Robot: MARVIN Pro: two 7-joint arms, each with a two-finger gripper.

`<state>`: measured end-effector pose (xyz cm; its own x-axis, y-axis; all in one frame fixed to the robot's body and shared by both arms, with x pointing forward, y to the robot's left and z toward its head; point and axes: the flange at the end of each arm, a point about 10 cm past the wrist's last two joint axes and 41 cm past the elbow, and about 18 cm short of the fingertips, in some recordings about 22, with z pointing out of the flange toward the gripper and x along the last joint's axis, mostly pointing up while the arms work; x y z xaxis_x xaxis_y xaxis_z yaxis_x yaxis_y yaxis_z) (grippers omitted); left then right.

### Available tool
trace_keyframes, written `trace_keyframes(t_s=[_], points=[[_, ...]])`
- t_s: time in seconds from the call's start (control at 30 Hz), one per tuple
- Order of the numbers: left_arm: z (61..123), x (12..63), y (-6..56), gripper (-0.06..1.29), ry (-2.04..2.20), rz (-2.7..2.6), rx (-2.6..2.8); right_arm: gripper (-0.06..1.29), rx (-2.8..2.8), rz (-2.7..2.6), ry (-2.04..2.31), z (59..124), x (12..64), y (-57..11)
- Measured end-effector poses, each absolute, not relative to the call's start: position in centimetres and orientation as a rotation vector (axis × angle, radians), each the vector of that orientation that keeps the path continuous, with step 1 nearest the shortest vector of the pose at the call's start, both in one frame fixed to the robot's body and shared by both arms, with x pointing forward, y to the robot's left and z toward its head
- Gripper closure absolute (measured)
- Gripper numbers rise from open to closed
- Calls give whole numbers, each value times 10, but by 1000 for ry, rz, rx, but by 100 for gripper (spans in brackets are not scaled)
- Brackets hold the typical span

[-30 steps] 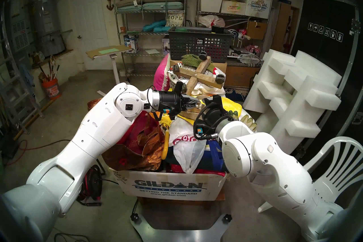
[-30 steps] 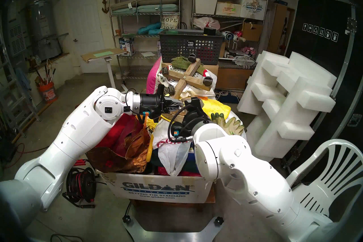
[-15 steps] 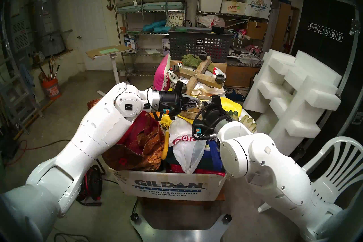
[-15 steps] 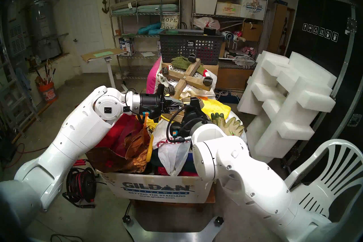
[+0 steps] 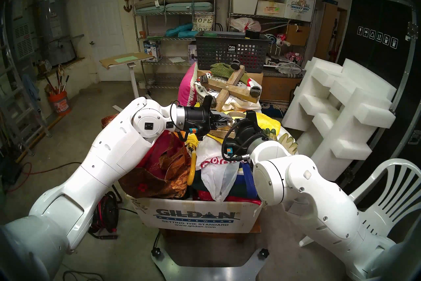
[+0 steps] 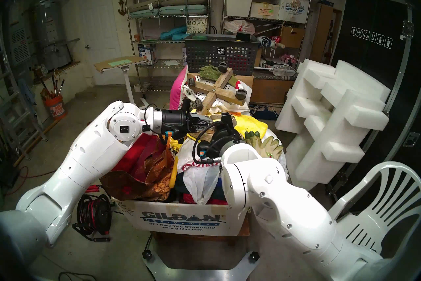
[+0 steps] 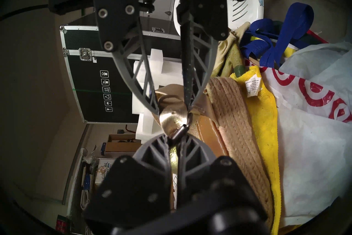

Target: Unbuckle a shoe

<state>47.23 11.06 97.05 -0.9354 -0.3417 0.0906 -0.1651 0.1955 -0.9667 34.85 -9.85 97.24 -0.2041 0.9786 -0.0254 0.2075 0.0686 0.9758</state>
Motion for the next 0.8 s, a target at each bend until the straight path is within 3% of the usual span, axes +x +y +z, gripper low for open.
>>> trace_keyframes(t_s=[0.73, 0.8], points=[[968, 470, 118, 119, 2312, -1826, -504, 78, 1269, 1162, 1524, 965, 347, -116], [968, 470, 118, 119, 2312, -1825, -506, 58, 1272, 1174, 1529, 966, 344, -115]])
